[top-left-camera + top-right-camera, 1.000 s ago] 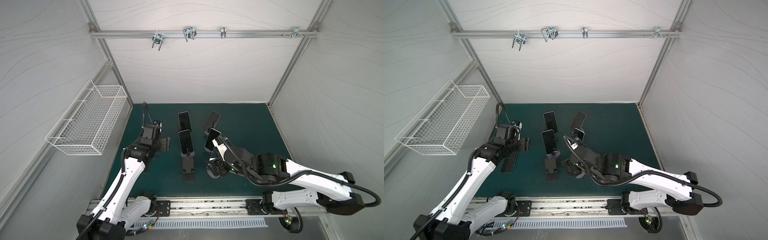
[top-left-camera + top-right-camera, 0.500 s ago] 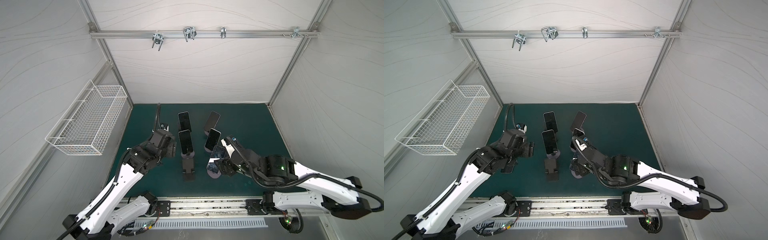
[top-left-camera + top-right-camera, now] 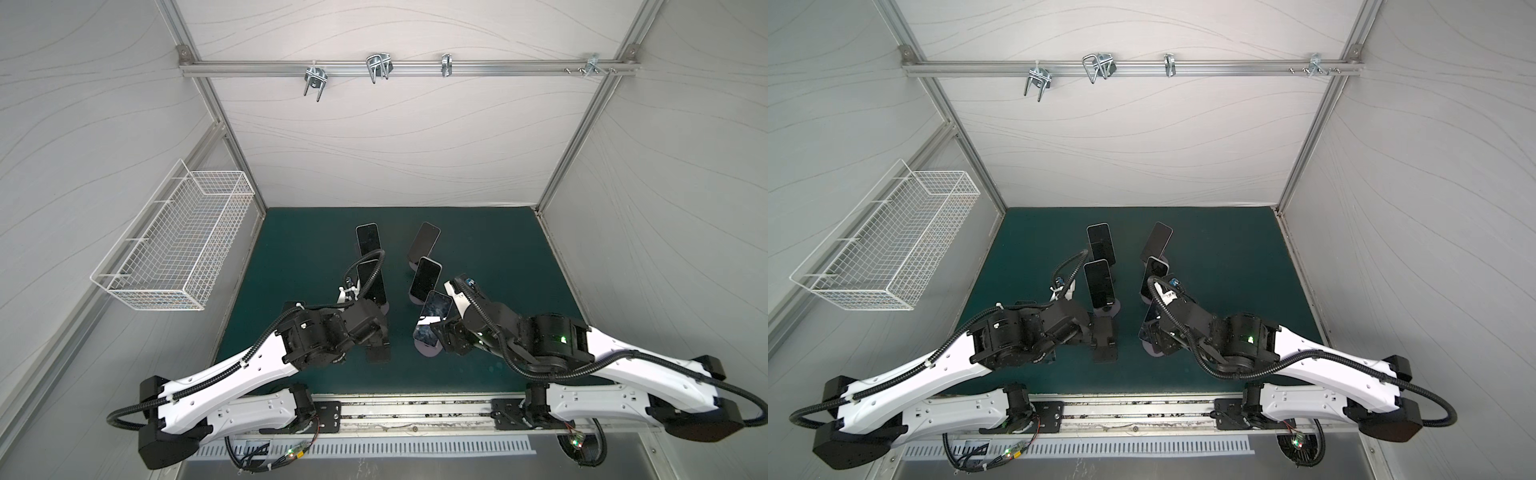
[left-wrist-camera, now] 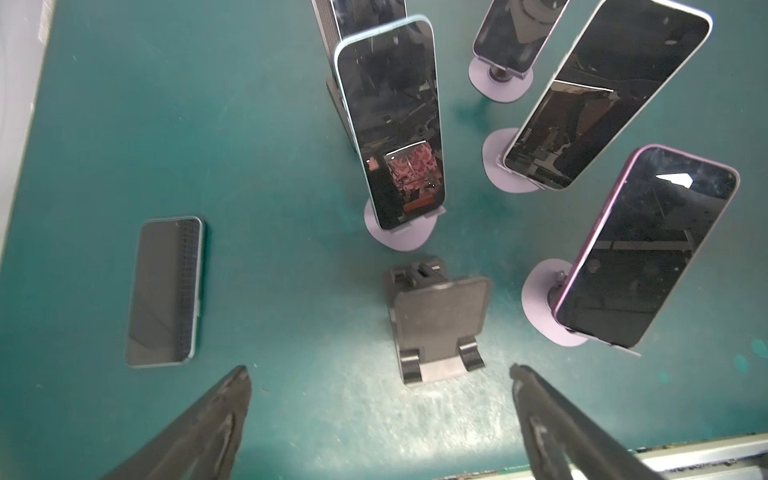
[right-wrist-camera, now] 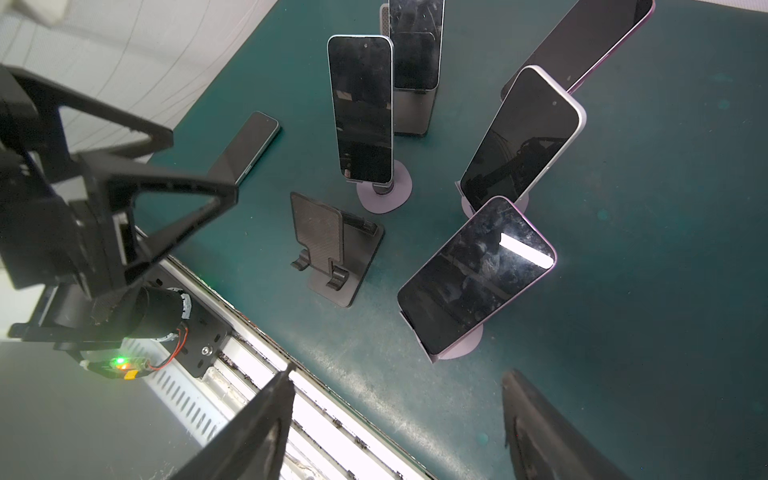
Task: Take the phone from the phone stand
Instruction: 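Swing the left gripper inward over the empty black folding stand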
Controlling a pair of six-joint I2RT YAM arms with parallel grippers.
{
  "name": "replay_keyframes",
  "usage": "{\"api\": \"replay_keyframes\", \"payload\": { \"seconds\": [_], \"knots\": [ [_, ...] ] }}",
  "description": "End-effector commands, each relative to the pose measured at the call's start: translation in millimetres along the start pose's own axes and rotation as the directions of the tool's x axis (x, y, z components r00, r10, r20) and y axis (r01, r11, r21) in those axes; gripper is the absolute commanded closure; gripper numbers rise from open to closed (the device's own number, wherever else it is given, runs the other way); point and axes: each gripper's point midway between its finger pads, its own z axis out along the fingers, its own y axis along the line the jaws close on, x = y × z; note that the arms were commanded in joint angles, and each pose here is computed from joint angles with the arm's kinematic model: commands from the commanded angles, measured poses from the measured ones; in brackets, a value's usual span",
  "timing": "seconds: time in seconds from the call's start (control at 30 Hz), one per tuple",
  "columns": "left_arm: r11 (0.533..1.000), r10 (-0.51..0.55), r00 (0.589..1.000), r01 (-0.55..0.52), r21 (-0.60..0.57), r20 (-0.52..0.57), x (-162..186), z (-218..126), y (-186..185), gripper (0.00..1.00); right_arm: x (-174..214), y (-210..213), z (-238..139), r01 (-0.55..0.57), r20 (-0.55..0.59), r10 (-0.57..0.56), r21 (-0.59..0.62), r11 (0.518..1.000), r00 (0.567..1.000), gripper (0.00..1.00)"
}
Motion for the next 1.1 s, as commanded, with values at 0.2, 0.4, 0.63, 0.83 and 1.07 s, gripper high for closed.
{"api": "replay_keyframes", "payload": {
  "seconds": [0.2, 0.4, 0.63, 0.83, 1.07],
  "knots": [
    [0.991, -0.127, 0.991, 0.128, -0.031, 0.042, 12, 10, -17, 0.01, 3, -2, -2, -0.054, 0.001, 0.054, -0.016, 0.998, 0.999, 0.21],
    [0.985, -0.175, 0.984, 0.174, 0.014, 0.024, 21, 23, -31, 0.01, 3, -3, -2, -0.053, 0.004, 0.053, -0.012, 0.999, 0.999, 0.21],
    [0.982, -0.190, 0.982, 0.190, 0.003, 0.017, 27, 32, -35, 0.01, 4, -2, 0, -0.057, 0.001, 0.057, -0.013, 0.998, 0.998, 0.21],
    [0.982, -0.186, 0.982, 0.186, -0.037, -0.003, 31, 41, -43, 0.01, 4, 1, 3, -0.055, -0.008, 0.055, -0.015, 0.998, 0.998, 0.21],
    [0.977, -0.166, 0.986, 0.163, -0.140, -0.007, 35, 53, -44, 0.01, 2, 3, 4, -0.046, -0.005, 0.046, -0.015, 0.999, 0.999, 0.21]
  ]
}}
